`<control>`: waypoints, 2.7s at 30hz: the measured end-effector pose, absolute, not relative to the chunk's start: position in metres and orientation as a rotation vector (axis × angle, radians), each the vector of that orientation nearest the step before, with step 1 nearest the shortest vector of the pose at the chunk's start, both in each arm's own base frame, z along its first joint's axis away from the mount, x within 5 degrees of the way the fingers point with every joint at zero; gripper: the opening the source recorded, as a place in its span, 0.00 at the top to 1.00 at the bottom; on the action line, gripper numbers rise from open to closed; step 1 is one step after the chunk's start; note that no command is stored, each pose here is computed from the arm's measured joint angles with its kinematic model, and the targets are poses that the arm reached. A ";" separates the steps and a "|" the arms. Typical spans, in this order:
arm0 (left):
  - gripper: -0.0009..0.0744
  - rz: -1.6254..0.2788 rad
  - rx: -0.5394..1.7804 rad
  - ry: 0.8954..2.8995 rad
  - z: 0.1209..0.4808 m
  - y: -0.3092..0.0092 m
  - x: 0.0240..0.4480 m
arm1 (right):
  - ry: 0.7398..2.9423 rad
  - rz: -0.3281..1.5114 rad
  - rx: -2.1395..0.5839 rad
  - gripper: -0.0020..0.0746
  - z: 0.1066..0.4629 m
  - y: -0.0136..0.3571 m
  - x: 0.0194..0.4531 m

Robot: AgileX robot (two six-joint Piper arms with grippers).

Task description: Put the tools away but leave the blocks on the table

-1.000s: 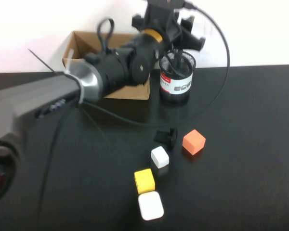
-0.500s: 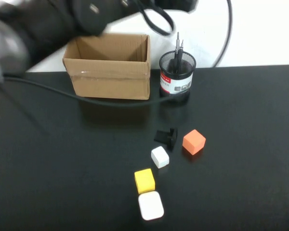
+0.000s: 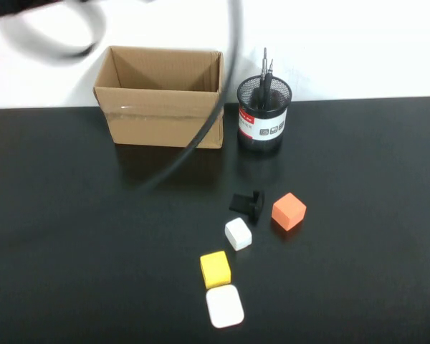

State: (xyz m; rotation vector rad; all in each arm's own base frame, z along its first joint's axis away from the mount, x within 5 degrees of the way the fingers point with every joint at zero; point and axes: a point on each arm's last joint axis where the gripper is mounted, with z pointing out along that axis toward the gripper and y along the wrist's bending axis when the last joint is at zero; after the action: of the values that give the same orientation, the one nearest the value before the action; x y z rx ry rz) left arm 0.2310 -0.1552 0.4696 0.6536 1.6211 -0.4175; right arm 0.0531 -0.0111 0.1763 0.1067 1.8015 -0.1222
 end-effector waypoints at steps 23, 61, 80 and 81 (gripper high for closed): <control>0.99 -0.593 0.443 1.570 0.321 -0.029 0.029 | 1.801 -0.122 0.107 0.98 0.176 -0.011 0.053; 0.99 -0.181 0.349 1.725 0.242 -0.017 0.049 | 1.802 -0.122 0.107 0.98 0.176 -0.011 0.053; 0.99 -0.071 0.267 1.855 0.173 -0.011 0.051 | 1.802 -0.122 0.107 0.98 0.176 -0.011 0.053; 0.99 -0.066 0.260 1.856 0.173 -0.010 0.051 | 1.802 -0.122 0.107 0.98 0.176 -0.011 0.053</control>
State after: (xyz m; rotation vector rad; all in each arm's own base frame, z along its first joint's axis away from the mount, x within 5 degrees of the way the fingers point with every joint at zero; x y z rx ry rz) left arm 0.0515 -0.0101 0.1730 0.2599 1.8564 -0.0663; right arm 0.0531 -0.0111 0.1763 0.1067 1.8015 -0.1222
